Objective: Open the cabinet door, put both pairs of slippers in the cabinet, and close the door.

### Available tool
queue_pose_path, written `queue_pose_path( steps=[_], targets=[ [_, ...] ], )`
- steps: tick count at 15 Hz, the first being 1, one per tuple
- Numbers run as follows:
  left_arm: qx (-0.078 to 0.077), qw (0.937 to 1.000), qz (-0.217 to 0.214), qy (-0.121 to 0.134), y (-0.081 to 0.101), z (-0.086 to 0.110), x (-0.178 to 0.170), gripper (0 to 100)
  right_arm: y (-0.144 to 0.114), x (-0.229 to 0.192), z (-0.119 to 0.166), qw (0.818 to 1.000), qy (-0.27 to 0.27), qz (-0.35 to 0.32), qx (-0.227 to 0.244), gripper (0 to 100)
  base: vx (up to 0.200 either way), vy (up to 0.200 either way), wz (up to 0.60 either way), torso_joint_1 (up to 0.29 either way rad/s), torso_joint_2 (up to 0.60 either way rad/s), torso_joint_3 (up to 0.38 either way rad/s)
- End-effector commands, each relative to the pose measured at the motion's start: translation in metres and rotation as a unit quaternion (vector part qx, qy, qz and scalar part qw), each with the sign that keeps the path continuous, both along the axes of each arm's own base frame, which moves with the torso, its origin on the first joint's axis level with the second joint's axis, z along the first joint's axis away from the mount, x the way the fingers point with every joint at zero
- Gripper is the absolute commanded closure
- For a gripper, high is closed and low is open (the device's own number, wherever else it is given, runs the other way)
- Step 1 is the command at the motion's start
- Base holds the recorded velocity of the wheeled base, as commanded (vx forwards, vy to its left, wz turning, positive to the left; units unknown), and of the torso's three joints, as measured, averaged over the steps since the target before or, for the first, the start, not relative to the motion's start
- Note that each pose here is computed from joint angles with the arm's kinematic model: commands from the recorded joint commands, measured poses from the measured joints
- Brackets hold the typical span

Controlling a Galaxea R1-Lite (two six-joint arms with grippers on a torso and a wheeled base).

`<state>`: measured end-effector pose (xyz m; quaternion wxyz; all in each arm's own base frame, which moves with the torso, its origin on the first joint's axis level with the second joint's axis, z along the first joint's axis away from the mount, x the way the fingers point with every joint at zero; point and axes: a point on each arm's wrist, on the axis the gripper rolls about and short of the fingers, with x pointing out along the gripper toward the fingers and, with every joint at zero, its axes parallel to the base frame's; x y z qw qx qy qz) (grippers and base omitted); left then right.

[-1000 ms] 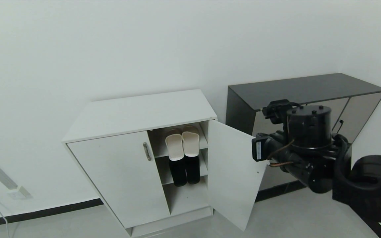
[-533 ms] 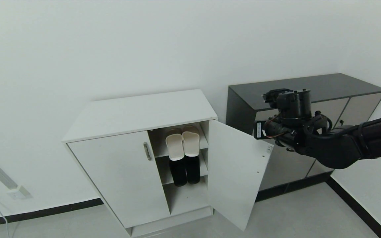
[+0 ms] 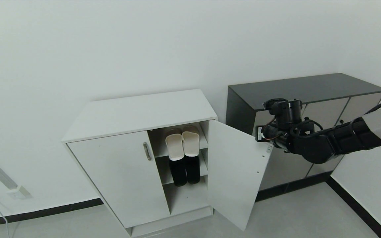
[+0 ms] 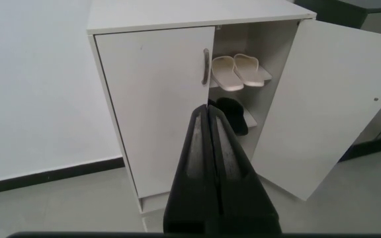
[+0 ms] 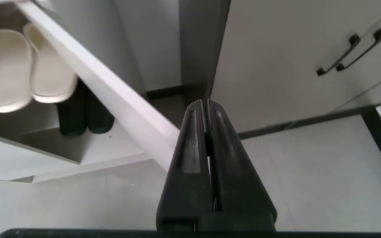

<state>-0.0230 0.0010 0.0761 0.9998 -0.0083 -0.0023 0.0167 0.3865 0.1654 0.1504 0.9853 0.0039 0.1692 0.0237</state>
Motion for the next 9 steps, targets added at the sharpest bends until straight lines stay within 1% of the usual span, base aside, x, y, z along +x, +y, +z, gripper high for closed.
queue_pose_path(
  steps=[1,9],
  targets=[
    [0.000,1.0000,0.000,0.001,0.000,0.000,0.000,100,0.000,0.008,-0.014,1.000,0.014,-0.001,-0.005,100,0.000,0.000,0.00,0.000,0.00,0.000],
    [0.000,1.0000,0.000,0.001,0.000,0.000,0.000,100,0.001,0.008,-0.026,1.000,0.030,0.000,-0.008,100,0.000,0.000,0.00,0.000,0.00,0.000]
  ],
)
